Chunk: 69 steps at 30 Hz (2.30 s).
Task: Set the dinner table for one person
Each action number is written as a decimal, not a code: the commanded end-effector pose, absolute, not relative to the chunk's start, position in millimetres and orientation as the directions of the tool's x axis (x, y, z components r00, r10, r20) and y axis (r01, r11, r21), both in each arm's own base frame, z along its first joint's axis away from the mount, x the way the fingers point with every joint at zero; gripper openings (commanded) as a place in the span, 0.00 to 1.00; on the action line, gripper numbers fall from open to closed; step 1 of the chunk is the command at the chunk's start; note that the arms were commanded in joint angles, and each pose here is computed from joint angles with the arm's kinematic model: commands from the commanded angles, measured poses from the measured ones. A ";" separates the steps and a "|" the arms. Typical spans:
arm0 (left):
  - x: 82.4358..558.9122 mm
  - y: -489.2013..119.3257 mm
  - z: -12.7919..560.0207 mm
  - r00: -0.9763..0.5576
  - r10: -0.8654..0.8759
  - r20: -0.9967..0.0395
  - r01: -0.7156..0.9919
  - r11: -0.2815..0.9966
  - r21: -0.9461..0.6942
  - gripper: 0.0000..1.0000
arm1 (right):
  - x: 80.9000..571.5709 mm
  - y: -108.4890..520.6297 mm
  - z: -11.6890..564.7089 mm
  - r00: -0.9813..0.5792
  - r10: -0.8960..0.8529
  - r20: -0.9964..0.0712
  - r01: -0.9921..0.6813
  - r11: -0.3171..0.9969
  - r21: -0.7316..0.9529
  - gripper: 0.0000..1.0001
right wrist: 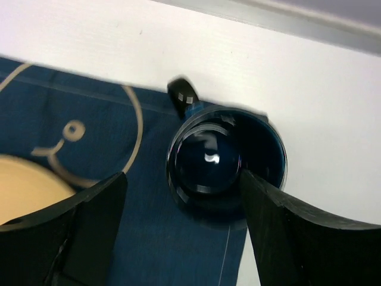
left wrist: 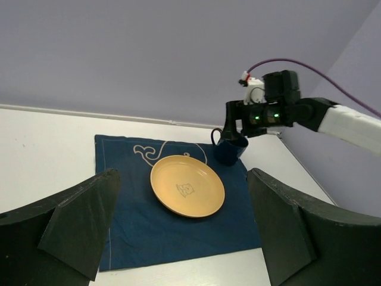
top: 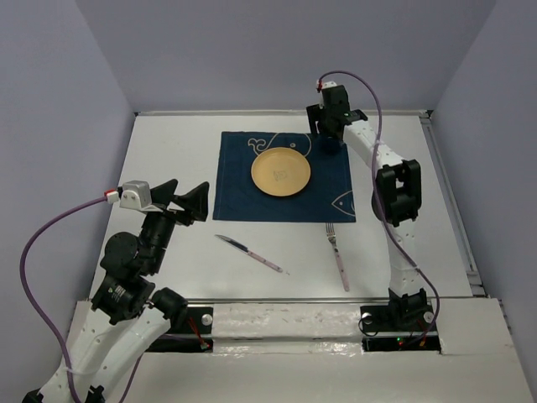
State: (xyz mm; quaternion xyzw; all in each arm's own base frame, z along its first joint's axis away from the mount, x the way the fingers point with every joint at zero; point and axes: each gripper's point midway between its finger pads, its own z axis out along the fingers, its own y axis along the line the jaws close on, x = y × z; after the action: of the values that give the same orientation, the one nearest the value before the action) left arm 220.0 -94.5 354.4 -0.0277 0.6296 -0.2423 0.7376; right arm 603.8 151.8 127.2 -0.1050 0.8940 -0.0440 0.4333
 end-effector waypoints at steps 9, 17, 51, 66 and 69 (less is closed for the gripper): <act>219.8 -86.8 365.8 0.140 -0.401 -0.905 0.311 0.886 -0.344 0.99 | 386.7 289.9 205.8 -0.509 0.008 -0.861 -0.432 0.863 0.263 0.69; 218.1 -86.5 367.1 0.144 -0.407 -0.902 0.317 0.882 -0.348 0.99 | 230.7 369.3 105.7 -0.549 -0.376 -0.746 -0.686 0.713 0.146 0.63; 218.3 -82.7 367.5 0.154 -0.403 -0.902 0.302 0.888 -0.346 0.99 | 365.7 298.5 181.1 -0.485 -0.095 -0.869 -0.284 0.957 0.054 0.00; 218.6 -85.4 367.1 0.147 -0.402 -0.903 0.312 0.886 -0.344 0.99 | 460.6 197.1 103.0 -0.608 0.000 -0.794 0.003 1.000 -0.002 0.00; 219.3 -85.7 366.4 0.145 -0.400 -0.905 0.311 0.887 -0.342 0.99 | 464.7 191.1 87.8 -0.633 0.007 -0.774 0.013 1.000 -0.001 0.00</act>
State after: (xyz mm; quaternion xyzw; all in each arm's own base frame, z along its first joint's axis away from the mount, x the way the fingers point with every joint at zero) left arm 219.3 -86.7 357.5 -0.0383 0.6236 -0.2348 0.7447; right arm 441.5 188.6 68.6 -0.0143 0.9157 -0.0238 0.4010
